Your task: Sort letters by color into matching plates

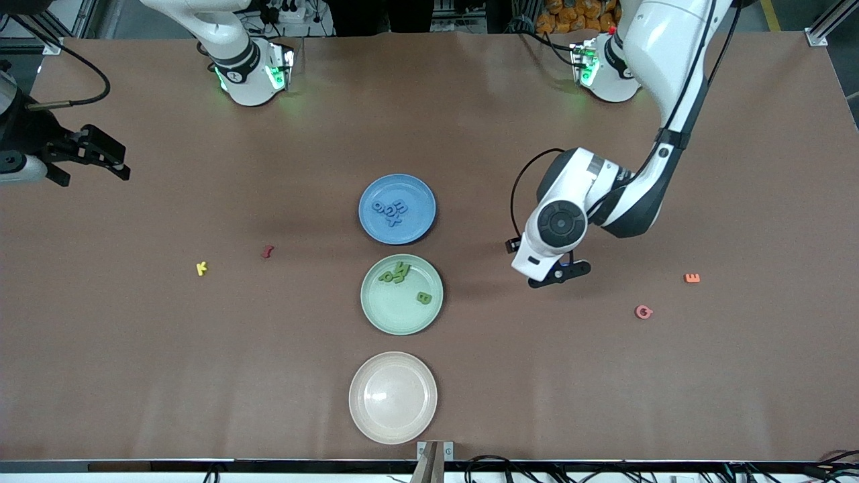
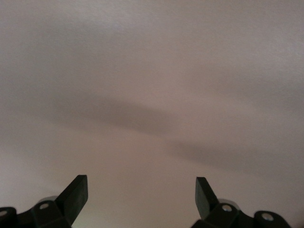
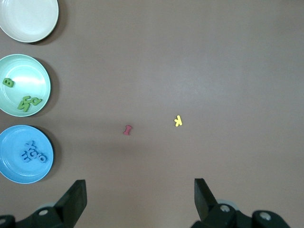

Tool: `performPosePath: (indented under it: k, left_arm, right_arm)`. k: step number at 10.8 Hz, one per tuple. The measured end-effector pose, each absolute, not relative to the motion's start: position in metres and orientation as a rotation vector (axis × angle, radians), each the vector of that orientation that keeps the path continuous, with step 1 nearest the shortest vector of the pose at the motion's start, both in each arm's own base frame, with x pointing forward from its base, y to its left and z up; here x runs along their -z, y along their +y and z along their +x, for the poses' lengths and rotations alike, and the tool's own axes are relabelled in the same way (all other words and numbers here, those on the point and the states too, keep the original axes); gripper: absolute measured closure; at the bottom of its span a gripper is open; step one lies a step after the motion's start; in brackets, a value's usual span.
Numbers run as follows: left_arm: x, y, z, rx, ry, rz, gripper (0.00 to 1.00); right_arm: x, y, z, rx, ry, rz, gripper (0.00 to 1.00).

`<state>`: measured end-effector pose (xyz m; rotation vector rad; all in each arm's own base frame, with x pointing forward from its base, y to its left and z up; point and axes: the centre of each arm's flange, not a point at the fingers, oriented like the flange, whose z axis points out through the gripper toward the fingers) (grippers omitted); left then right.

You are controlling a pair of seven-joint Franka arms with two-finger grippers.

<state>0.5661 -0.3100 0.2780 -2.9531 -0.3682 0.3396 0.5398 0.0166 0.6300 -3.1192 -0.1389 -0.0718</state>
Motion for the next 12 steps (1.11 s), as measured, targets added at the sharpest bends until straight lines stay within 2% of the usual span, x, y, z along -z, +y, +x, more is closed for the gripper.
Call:
performPosePath:
  k: [7,12]
  left_arm:
    - [-0.316,-0.171,0.535,-0.269,-0.195,-3.038,0.00]
    - [-0.334,-0.126,0.531,-0.255,-0.159,-3.070,0.00]
  right_arm:
    - [-0.636,0.012,0.540,0.090,-0.132,-3.129,0.00]
    - [-0.646,-0.006,0.541,0.121,-0.089,-3.129,0.00]
